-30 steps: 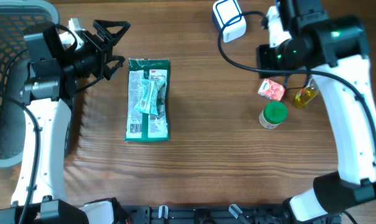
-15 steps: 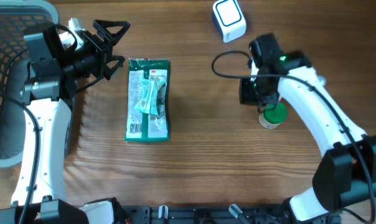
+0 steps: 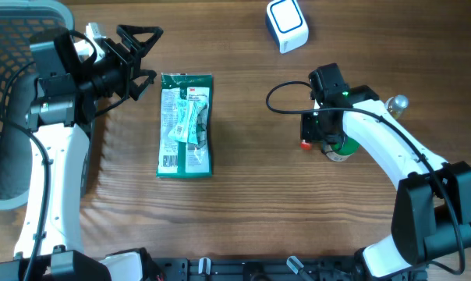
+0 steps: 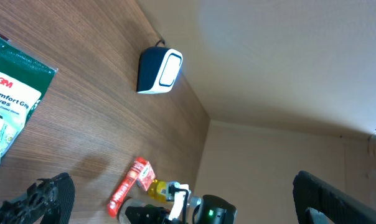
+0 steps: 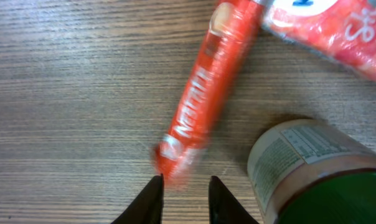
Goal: Scan the item barcode
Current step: 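Carry the Nescafe stick right and set it down by the jar, then move the right gripper to the green 3M gloves pack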
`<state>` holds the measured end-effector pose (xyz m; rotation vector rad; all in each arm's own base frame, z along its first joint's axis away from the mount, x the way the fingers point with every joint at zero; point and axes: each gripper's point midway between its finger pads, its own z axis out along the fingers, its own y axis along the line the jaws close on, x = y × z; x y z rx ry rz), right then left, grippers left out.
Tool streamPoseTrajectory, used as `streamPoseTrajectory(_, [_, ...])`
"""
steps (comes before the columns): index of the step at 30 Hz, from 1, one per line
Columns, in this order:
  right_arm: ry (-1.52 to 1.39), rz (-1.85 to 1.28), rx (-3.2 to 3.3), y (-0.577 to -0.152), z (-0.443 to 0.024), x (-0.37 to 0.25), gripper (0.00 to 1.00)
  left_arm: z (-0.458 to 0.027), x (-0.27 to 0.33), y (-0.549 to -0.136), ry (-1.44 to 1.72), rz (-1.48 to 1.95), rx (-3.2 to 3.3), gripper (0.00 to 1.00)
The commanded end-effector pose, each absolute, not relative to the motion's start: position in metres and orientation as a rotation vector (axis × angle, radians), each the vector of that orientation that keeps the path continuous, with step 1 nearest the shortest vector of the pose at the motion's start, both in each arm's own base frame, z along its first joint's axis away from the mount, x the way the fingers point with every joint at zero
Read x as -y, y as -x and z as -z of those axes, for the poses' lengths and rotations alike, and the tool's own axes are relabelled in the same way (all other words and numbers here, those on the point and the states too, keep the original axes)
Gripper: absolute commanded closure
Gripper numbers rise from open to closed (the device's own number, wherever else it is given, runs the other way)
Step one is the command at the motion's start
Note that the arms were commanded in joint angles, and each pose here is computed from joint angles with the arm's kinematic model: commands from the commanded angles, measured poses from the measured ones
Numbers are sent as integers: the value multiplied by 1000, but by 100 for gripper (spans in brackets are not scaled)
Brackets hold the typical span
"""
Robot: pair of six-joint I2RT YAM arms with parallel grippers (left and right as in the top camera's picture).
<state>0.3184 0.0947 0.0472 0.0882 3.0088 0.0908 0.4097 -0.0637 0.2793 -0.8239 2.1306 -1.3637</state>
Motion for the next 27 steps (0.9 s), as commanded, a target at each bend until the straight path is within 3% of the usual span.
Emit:
streamPoseTrajectory(1, [-85,-49,-3015,-317,-44,-91,64,-289,62,-409,786,1351,-2113,0])
streamPoseTrajectory(5, [-25,-55,-2994,-324,-54,-93,62,-289,62,-409,787,1350,-2112,0])
streamPoseTrajectory(11, [3,-177,-2956,-343,-109,-111,61,-289,62,-409,787,1350,-2112,0])
streamPoseTrajectory(17, [106,-683,-2913,-337,-124,-176,63,-289,62,-409,787,1350,-2112,0])
streamPoseTrajectory(23, [113,-802,-2867,-329,-120,-233,64,-289,62,-409,786,1350,-2112,0])
streamPoseTrajectory(25, [68,-832,-2841,-325,-118,-261,55,-289,62,-409,787,1350,-2112,0])
streamPoseTrajectory(27, [-45,-796,-2850,-321,-114,-271,69,-289,62,-409,787,1350,-2112,0])
